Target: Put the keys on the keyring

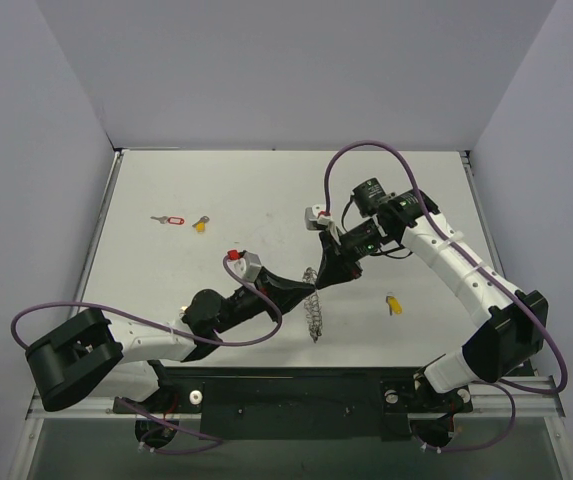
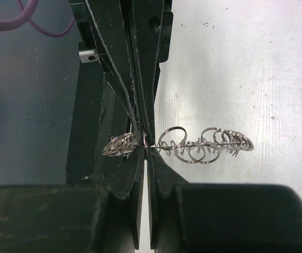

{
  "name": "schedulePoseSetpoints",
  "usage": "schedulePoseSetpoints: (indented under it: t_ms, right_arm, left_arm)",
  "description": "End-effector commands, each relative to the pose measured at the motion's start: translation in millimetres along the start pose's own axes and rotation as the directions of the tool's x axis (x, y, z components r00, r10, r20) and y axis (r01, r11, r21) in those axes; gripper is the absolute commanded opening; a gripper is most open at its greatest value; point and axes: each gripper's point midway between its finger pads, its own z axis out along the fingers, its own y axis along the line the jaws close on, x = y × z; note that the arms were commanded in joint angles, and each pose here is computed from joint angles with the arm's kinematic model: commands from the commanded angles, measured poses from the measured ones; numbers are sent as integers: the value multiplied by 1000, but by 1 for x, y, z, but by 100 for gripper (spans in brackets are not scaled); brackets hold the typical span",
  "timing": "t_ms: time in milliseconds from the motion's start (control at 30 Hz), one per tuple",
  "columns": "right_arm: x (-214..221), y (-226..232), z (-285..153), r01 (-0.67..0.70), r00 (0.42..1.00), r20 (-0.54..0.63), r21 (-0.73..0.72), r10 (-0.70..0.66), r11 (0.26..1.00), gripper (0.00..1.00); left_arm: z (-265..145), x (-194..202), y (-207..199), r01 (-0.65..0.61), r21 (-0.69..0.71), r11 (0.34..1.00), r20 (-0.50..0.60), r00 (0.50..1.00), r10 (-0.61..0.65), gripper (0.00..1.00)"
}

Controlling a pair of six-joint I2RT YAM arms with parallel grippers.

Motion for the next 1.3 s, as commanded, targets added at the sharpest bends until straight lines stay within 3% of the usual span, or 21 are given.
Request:
schedulePoseSetpoints:
  t_ms: [0,133,233,433,1267]
  right_arm:
    - [-4,20,4,-4,1000,17,-74,6,997,0]
    - [-4,20,2,-5,1000,15,-66,6,998,0]
    - [-4,21,2,-8,1000,17,-68,9,998,0]
    - [-4,21,2,-10,1000,17,-68,11,998,0]
    - [-4,21,2,-10,1000,13,-68,11,998,0]
  left_arm:
    - [2,-52,-24,-42,80,996,196,980,25,0]
    - [1,-51,-22,-27,71,997,198,980,12,1]
    - [1,-50,-22,-19,71,997,193,981,5,14]
    - [2,-45,-25,-15,94,995,166,986,-1,22]
    - [5,-26,-27,-4,131,991,69,998,-5,22]
